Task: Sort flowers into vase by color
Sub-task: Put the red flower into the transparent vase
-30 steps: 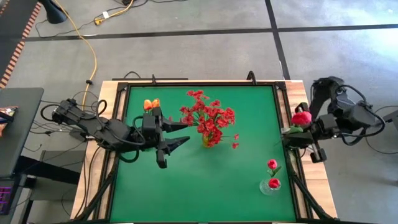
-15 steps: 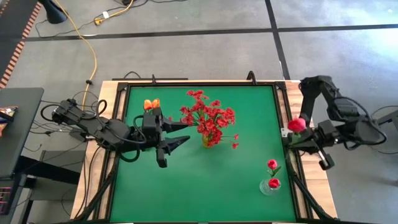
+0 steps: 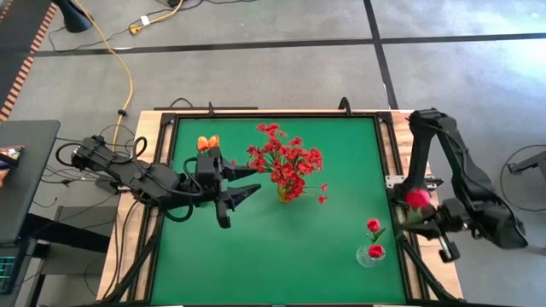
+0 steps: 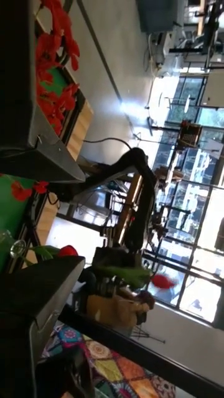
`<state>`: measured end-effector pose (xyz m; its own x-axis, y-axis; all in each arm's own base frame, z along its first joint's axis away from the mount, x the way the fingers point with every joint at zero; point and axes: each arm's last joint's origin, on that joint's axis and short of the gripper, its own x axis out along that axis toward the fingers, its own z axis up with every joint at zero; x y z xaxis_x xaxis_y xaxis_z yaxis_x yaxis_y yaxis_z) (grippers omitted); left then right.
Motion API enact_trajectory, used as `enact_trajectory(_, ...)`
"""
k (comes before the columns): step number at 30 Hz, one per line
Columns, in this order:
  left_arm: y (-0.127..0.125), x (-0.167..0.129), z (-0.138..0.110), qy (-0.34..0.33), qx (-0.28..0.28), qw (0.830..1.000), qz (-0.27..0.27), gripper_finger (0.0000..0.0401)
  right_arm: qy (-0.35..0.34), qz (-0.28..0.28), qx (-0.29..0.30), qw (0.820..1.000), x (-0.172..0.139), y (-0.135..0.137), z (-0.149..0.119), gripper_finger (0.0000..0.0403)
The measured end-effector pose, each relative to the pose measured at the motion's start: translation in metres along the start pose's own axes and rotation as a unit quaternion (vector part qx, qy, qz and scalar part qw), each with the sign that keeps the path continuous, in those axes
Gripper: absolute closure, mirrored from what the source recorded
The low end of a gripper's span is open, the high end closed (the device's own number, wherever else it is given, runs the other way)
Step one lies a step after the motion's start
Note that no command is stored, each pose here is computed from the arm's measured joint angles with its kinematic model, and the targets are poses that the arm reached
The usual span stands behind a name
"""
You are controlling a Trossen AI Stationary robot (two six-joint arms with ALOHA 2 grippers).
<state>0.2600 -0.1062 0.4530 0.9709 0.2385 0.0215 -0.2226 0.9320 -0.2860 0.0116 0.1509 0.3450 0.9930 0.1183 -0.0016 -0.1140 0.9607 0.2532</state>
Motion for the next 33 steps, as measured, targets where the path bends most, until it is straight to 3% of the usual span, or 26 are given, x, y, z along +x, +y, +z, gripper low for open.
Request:
enact_trajectory(4,0.0,0.0,0.0,0.0,0.0,1.0,0.0,0.0211,0.001,0.005,-0.042,0.999,-0.002,0.017,-0.018,0.0375)
enact_trajectory(13,0.001,0.0,-0.002,0.008,0.002,1.0,0.005,0.0211,-0.008,-0.042,-0.087,0.995,0.017,0.042,-0.056,0.0375)
enact_trajectory(18,0.003,0.002,-0.001,0.006,0.003,1.0,0.01,0.0211,-0.01,-0.065,-0.11,0.992,0.028,0.047,-0.066,0.0375)
enact_trajectory(33,0.006,0.003,-0.002,0.013,0.007,1.0,0.011,0.0211,-0.007,-0.056,-0.122,0.991,0.026,0.053,-0.095,0.0376)
